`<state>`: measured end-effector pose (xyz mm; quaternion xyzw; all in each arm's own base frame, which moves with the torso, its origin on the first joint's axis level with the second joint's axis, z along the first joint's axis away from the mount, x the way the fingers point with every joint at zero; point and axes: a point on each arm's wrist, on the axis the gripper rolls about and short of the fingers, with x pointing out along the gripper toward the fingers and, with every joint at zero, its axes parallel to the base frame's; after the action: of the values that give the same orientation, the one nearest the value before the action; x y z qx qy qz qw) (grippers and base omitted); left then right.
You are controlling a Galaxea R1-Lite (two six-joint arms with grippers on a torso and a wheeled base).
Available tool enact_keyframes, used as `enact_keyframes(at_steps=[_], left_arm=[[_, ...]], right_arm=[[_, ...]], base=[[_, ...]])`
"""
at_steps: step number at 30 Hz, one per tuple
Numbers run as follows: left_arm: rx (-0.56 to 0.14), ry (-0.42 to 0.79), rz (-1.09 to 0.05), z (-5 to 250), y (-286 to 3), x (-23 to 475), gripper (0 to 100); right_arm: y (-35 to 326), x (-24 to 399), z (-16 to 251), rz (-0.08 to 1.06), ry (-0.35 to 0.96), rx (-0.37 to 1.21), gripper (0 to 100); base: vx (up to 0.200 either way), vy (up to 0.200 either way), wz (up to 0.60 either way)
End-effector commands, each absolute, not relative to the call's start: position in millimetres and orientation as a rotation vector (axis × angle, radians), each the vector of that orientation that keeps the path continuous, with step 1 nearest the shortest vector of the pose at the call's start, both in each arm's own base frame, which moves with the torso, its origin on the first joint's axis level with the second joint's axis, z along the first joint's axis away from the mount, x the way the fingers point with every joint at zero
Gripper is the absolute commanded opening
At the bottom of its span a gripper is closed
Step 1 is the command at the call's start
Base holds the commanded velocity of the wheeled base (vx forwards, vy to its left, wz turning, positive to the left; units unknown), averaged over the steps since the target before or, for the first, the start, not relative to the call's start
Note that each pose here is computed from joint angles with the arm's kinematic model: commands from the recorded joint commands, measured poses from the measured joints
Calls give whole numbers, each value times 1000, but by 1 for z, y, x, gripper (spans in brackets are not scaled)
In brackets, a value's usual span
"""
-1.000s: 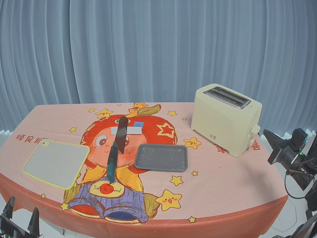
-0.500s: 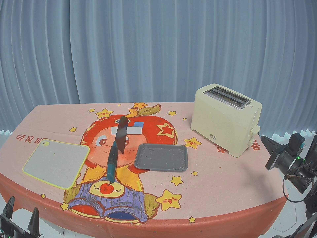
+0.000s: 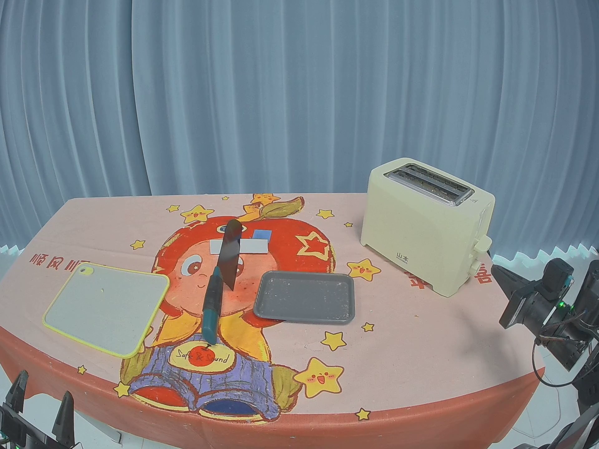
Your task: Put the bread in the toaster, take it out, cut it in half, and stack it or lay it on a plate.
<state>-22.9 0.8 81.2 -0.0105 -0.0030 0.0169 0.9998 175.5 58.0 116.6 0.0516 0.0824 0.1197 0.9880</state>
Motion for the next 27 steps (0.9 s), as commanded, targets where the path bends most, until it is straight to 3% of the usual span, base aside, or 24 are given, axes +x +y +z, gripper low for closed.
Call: enact_keyframes(at_steps=[1, 12, 19, 27], left_arm=[[-21, 4, 35, 76, 1, -22, 100], [-21, 4, 35, 76, 1, -22, 100], [-21, 4, 34, 76, 1, -22, 100], [-21, 4, 34, 76, 1, -22, 100]], right_arm=[[58, 174, 113, 233, 186, 100, 0], [56, 176, 91, 151, 295, 87, 0], [61, 193, 98, 156, 263, 128, 0], [67, 212, 95, 156, 348, 103, 0]], base=[[0, 0, 0], [0, 0, 0], [0, 0, 0], [0, 0, 0]])
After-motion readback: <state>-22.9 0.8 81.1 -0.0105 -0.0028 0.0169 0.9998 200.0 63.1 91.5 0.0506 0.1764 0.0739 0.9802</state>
